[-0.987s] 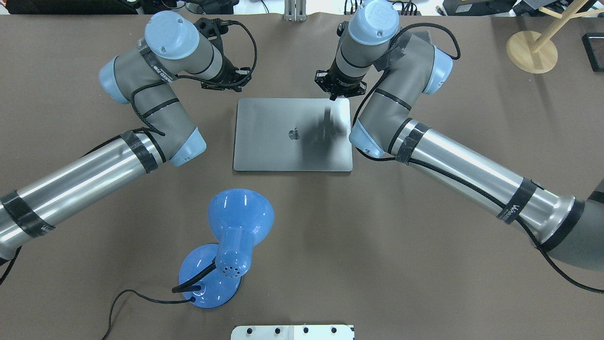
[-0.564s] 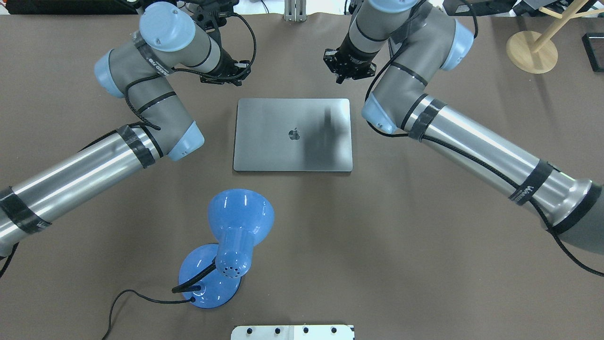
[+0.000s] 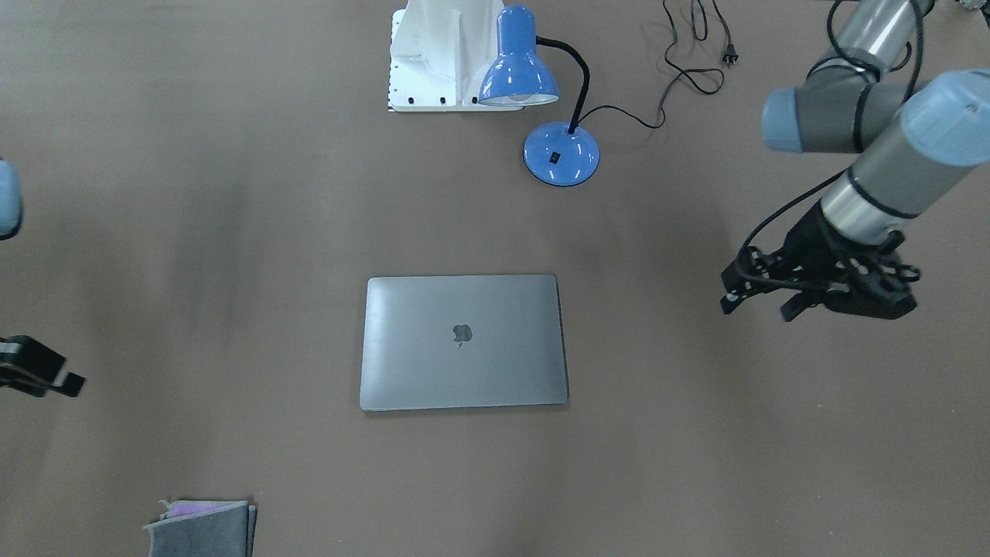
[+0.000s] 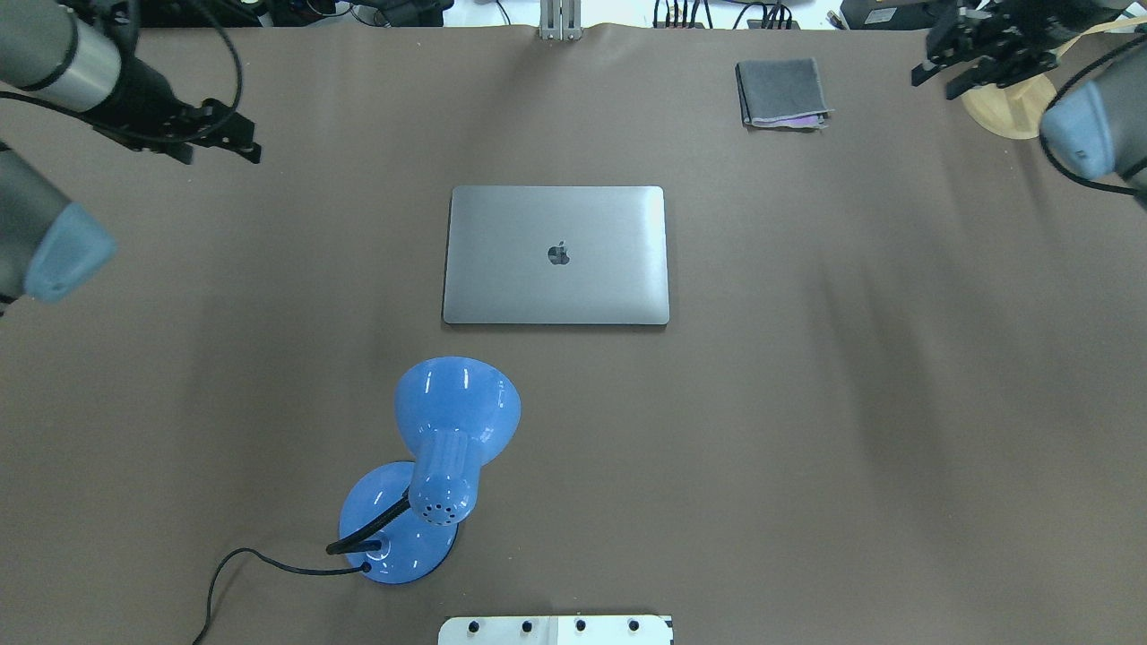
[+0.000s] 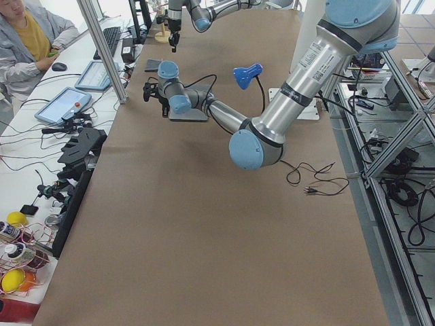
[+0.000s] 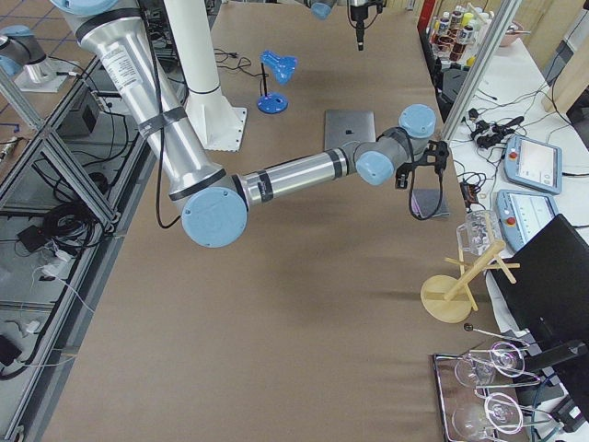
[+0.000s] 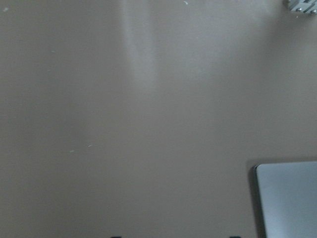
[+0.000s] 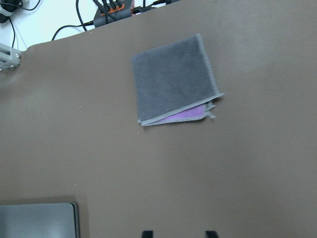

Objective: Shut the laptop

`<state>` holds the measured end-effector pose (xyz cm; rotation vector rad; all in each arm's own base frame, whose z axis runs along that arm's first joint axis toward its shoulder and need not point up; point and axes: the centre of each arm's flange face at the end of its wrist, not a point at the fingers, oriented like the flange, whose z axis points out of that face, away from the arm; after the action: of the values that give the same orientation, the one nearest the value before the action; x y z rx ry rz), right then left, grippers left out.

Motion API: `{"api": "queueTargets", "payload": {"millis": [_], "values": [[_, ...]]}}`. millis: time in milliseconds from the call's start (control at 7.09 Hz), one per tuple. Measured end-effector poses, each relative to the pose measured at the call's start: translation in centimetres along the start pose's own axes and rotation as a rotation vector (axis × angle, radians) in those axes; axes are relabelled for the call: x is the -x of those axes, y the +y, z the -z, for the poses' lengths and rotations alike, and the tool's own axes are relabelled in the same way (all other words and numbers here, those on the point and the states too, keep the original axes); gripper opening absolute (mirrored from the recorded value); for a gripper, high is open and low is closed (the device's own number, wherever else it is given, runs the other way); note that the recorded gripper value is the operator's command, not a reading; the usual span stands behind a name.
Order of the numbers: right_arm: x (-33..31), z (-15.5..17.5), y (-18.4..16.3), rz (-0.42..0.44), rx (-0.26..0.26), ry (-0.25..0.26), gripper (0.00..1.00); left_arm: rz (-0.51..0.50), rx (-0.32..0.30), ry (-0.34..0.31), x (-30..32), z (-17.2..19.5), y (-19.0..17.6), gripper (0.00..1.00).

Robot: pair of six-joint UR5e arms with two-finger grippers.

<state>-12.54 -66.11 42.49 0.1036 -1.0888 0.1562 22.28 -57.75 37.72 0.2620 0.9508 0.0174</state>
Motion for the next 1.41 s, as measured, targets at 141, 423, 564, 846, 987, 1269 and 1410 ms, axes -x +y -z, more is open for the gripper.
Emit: {"api": "queueTargets", "payload": {"millis": [141, 423, 564, 846, 987, 1269, 1410], "values": [[-5.6, 1.9, 1.0, 0.041, -0.006, 0.009, 1.00, -0.046, 0.009, -0.020, 5.1, 2.3, 2.2, 0.98], [-15.6, 3.1, 4.2, 0.129, -0.007, 0.073, 1.00, -0.146, 0.022, -0.067, 16.0, 6.2, 6.2, 0.98], [-19.3, 3.0, 5.8, 0.175, -0.001, 0.127, 1.00, -0.182, 0.030, -0.099, 20.7, 7.5, 8.7, 0.98], [-23.8, 3.7, 6.9, 0.266, 0.045, 0.238, 1.00, -0.184, 0.046, -0.150, 26.7, 9.0, 12.9, 0.98], [-24.5, 4.9, 6.9, 0.288, 0.068, 0.268, 1.00, -0.175, 0.050, -0.176, 28.0, 9.2, 13.8, 0.98], [-23.5, 6.8, 7.1, 0.301, 0.081, 0.291, 1.00, -0.153, 0.063, -0.209, 29.5, 9.2, 14.7, 0.98], [-23.3, 7.1, 7.2, 0.307, 0.084, 0.294, 1.00, -0.141, 0.064, -0.215, 30.0, 9.3, 15.1, 0.98]]}}
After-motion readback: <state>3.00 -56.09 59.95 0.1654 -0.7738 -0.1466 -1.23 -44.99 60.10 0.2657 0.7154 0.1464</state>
